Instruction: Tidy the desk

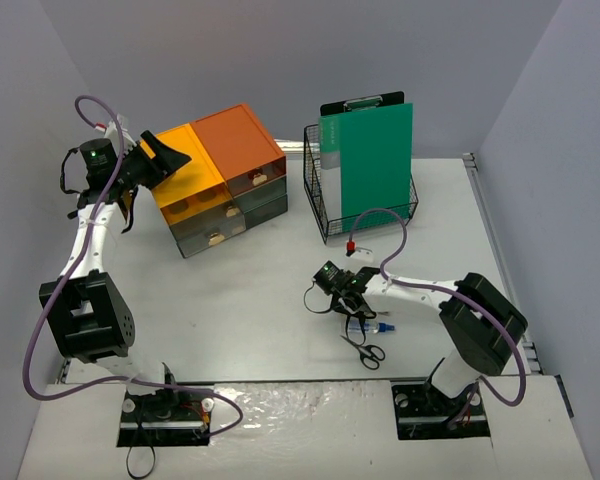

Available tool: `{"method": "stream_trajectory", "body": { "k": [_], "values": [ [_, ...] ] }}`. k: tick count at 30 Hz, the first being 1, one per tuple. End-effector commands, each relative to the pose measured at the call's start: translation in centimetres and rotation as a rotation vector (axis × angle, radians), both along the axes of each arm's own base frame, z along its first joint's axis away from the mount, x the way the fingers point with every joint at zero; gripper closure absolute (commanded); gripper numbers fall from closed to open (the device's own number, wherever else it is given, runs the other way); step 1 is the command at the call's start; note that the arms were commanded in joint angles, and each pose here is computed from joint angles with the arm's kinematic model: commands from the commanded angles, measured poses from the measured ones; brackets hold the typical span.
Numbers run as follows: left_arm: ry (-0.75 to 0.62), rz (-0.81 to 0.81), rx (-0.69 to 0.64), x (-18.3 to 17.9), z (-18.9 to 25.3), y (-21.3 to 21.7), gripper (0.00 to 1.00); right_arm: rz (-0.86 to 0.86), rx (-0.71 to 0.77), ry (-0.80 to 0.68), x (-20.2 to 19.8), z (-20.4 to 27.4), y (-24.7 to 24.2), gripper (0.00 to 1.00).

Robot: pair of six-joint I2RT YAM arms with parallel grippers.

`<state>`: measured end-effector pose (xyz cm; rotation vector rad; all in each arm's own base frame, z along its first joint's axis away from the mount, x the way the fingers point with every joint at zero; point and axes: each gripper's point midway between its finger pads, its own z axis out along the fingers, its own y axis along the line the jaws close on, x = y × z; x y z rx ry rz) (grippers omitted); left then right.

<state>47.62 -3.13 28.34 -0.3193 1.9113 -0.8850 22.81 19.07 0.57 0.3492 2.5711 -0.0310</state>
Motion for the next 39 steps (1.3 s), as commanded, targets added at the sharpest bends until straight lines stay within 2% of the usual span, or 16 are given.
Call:
{"method": "stream_trajectory", "body": {
  "k": [1,7,11,15,20,26,33,37,39],
  "values": [
    [0.023,0.003,-0.005,-1.2,0.6,0.1,0.35,-0.007,-0.001,-0.016,0.6,0.1,0.1,0.98],
    [0.025,0.008,-0.003,-1.2,0.5,0.4,0.35,0.017,0.044,-0.051,1.2,2.1,1.4,1.00],
    [0.027,0.008,-0.003,-1.1,0.5,0.4,0.35,0.081,0.136,-0.125,2.5,6.4,3.9,1.00],
    [0.026,0.007,0.001,-1.1,0.5,0.4,0.35,0.183,0.249,-0.211,3.5,12.4,7.0,1.00],
    [0.031,0.010,0.001,-0.9,0.2,0.6,0.35,0.303,0.457,-0.410,5.3,25.3,11.5,1.00],
    [0.037,0.010,0.002,-0.8,-0.2,0.6,0.36,0.485,0.631,-0.563,6.4,33.9,16.9,1.00],
    [0.034,0.011,0.001,-0.7,-0.1,0.6,0.36,0.629,0.801,-0.564,7.1,34.8,24.4,1.00],
    [0.038,0.012,-0.001,-0.7,-0.3,0.6,0.36,0.697,0.818,-0.575,8.0,35.3,28.1,1.00],
    [0.038,0.012,-0.001,-0.8,-0.4,0.6,0.35,0.739,0.840,-0.618,8.2,37.2,29.8,1.00]
  ]
}}
